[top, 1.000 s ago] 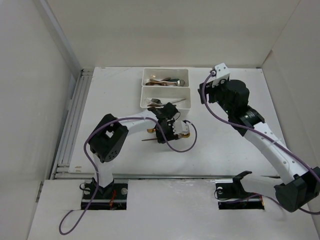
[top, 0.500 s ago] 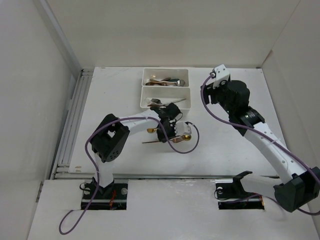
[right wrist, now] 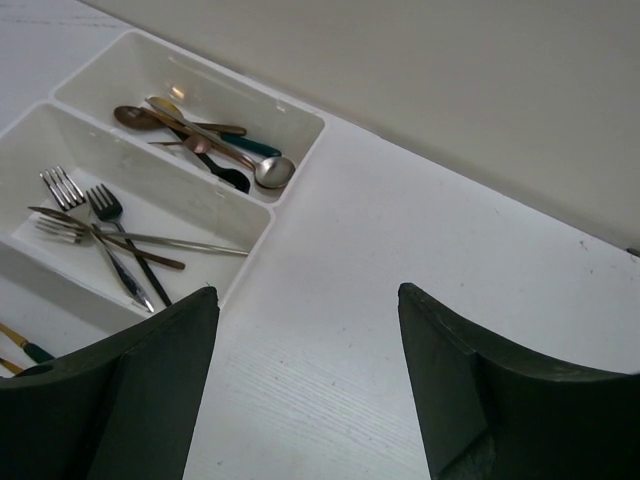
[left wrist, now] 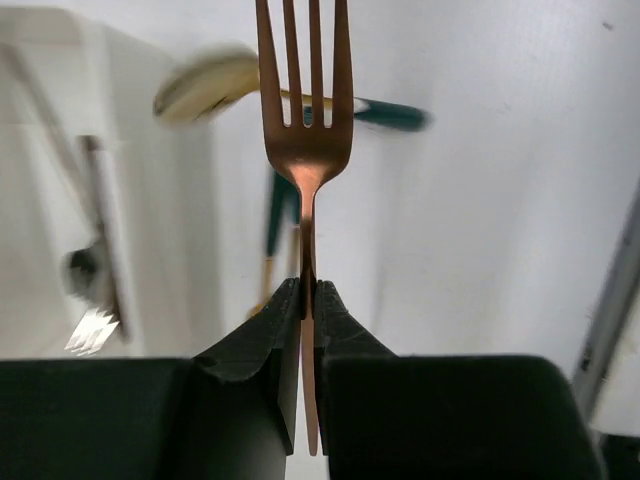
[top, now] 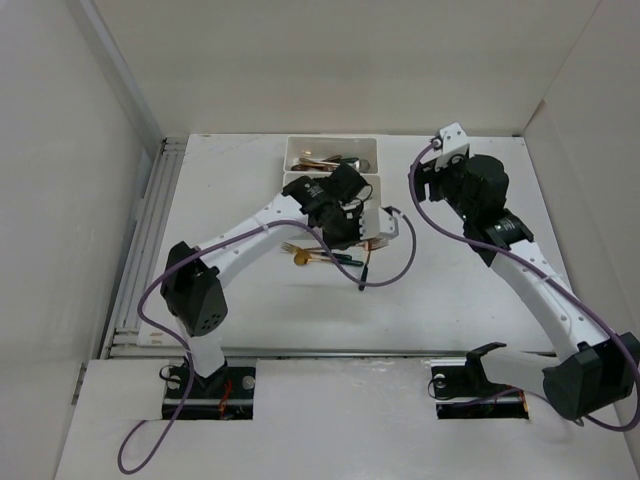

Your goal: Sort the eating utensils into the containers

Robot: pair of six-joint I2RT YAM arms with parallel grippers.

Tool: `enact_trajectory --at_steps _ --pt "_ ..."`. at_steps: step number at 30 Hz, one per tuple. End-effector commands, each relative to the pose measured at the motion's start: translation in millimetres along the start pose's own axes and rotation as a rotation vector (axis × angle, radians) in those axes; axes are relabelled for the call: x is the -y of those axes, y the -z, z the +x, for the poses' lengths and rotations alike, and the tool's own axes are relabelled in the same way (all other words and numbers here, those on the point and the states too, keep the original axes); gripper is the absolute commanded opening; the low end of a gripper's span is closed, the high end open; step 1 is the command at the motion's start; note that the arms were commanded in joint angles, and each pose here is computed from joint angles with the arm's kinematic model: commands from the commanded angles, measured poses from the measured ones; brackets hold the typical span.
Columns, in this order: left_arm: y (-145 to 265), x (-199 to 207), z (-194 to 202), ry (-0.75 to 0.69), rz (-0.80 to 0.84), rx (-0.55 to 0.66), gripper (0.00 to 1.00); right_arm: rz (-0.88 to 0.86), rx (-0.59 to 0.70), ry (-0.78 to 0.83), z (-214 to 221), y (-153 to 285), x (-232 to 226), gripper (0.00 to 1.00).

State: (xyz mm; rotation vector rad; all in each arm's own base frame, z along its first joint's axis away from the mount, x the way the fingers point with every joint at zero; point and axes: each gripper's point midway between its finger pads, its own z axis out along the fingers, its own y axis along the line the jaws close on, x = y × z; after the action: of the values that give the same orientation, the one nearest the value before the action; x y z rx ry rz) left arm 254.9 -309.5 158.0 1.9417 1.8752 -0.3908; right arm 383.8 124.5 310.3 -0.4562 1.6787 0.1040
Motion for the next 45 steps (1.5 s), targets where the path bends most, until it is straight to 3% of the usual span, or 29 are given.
enact_trajectory --at_steps 1,6,17,22,23,24,25,28,30,32,35,38,40,43,45 --pt "42 -45 -29 -0.031 -0.177 0.071 0.0 0.008 0.099 -0.014 -34 -6 9 0.77" --pt "71 -123 -38 -0.1 -0.45 0.072 0.0 0.021 0.115 -0.032 -41 -7 14 0.77" --pt "44 -210 0 -0.176 -0.581 -0.028 0.0 0.047 0.098 -0.036 -37 -15 24 0.77" --pt "19 -219 6 -0.169 -0.568 -0.049 0.01 0.038 0.101 -0.044 -39 -17 22 0.77" --pt "13 -220 11 -0.155 -0.569 -0.059 0.11 0.04 0.112 -0.044 -43 -14 23 0.77" --pt "12 -222 13 -0.152 -0.581 -0.069 0.33 0.038 0.101 -0.044 -38 -14 22 0.79" --pt "10 -222 14 -0.152 -0.582 -0.068 0.43 0.04 0.11 -0.044 -41 -12 22 0.79" --pt "24 -224 6 -0.139 -0.623 -0.03 0.62 0.03 0.112 -0.053 -38 -6 20 0.82" --pt "38 -224 -4 -0.125 -0.659 0.018 0.7 0.029 0.114 -0.082 -37 -3 18 0.85" --pt "51 -228 -7 -0.073 -0.693 0.057 0.73 0.026 0.113 -0.121 -37 3 16 0.85" --pt "90 -235 -22 0.015 -0.776 0.141 0.76 0.084 0.014 -0.223 -7 4 18 0.85" --pt "144 -245 -23 0.225 -0.879 0.266 0.79 0.125 -0.117 -0.357 29 9 -5 0.85" --pt "177 -240 -15 0.41 -0.906 0.363 0.79 0.126 -0.28 -0.433 71 9 -32 0.84" --pt "195 -236 34 0.644 -0.897 0.391 0.79 0.136 -0.521 -0.478 130 19 -82 0.82" --pt "224 -230 67 0.828 -0.928 0.455 0.79 0.106 -0.608 -0.459 151 27 -117 0.8"
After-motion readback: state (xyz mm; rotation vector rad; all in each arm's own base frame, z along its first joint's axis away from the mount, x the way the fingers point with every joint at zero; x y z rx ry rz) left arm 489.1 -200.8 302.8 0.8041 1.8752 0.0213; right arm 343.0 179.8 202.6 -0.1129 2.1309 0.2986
